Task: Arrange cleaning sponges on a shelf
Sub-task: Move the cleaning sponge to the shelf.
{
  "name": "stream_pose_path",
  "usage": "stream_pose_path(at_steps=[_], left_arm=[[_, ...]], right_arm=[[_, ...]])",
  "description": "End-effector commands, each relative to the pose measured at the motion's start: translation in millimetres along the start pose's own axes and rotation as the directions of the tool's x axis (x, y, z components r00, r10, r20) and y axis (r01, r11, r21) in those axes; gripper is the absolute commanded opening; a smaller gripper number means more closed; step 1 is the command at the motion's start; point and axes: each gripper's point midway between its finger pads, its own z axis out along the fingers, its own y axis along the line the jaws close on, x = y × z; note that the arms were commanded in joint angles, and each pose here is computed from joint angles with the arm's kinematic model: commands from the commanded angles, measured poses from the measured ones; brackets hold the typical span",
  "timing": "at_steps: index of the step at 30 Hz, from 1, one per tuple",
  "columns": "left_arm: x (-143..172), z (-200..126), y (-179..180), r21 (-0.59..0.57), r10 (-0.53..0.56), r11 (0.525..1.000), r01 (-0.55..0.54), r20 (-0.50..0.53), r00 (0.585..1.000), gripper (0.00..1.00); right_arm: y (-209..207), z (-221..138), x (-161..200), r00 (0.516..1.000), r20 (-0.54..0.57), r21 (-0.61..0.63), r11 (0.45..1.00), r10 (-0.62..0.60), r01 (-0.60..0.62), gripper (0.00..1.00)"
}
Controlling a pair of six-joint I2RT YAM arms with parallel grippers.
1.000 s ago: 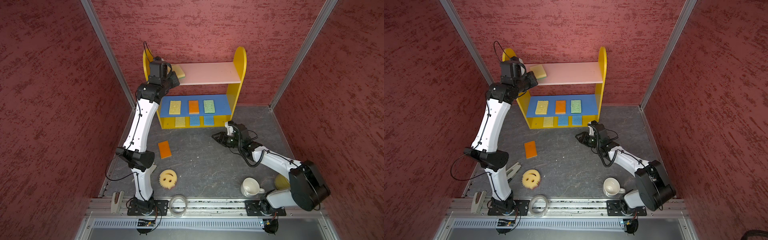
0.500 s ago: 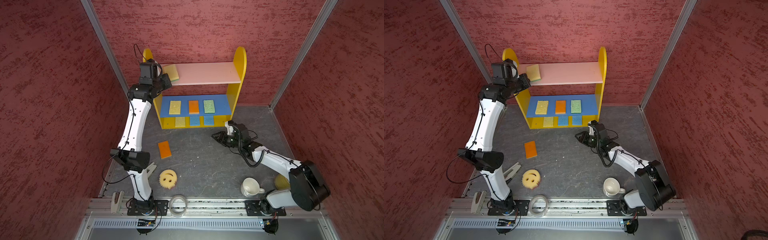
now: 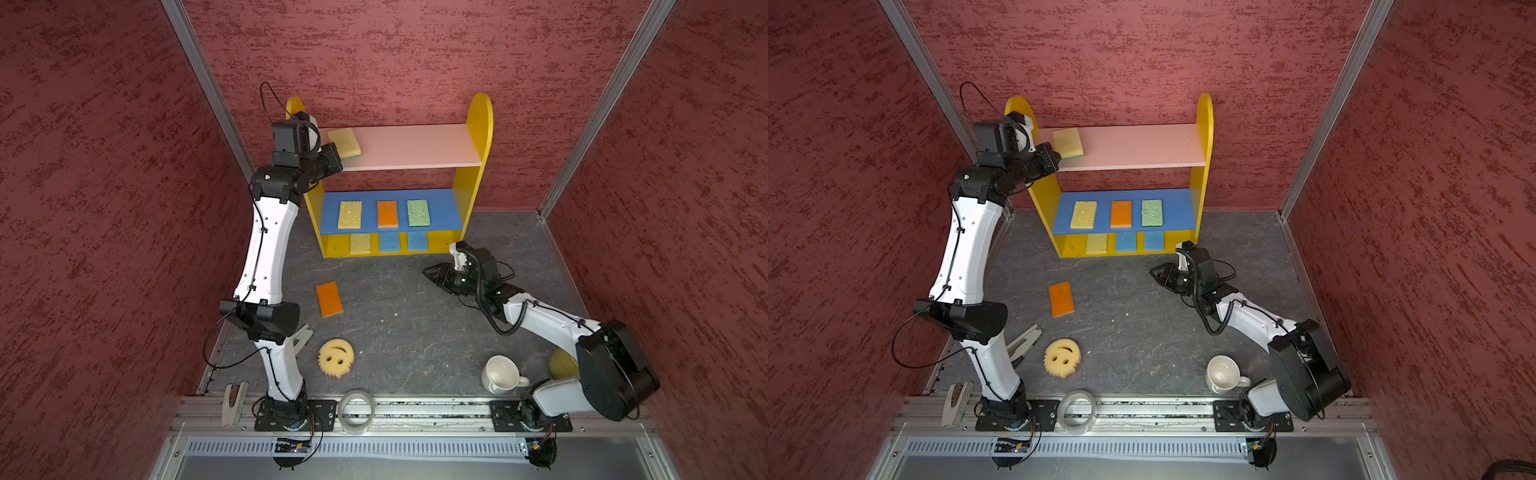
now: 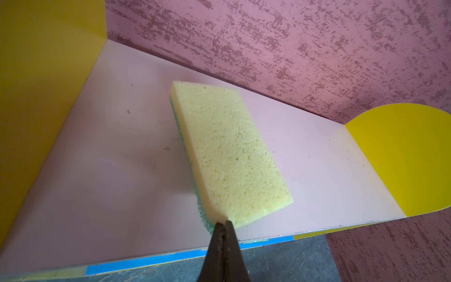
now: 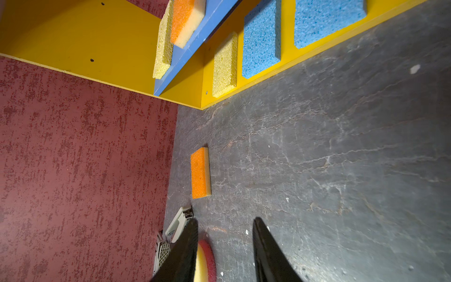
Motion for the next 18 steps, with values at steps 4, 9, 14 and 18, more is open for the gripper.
stream_pose_path(at_steps=[4,9,14,18], left_arm=[[12,1,3,0.045,0.053,0.998,-0.05,-0.073,0.996,0.02],[22,6,6,0.07,0.068,0.996,-0.06,-0.122,0.99,0.02],[23,8,7,0.08,0.073,0.995,-0.063,-0.128,0.989,0.02],[21,9,11,0.063,0.072,0.996,-0.065,-0.121,0.99,0.08]], right_arm=[[3,1,-3,1.0,0.01,-0.027,1.0,0.014,-0.013,0.39],[4,1,-4,1.0,0.013,-0.031,0.999,0.019,-0.018,0.39],[5,1,-4,1.0,0.013,-0.037,0.999,0.022,-0.022,0.39],[5,1,-3,1.0,0.014,-0.037,0.999,0.025,-0.024,0.39]])
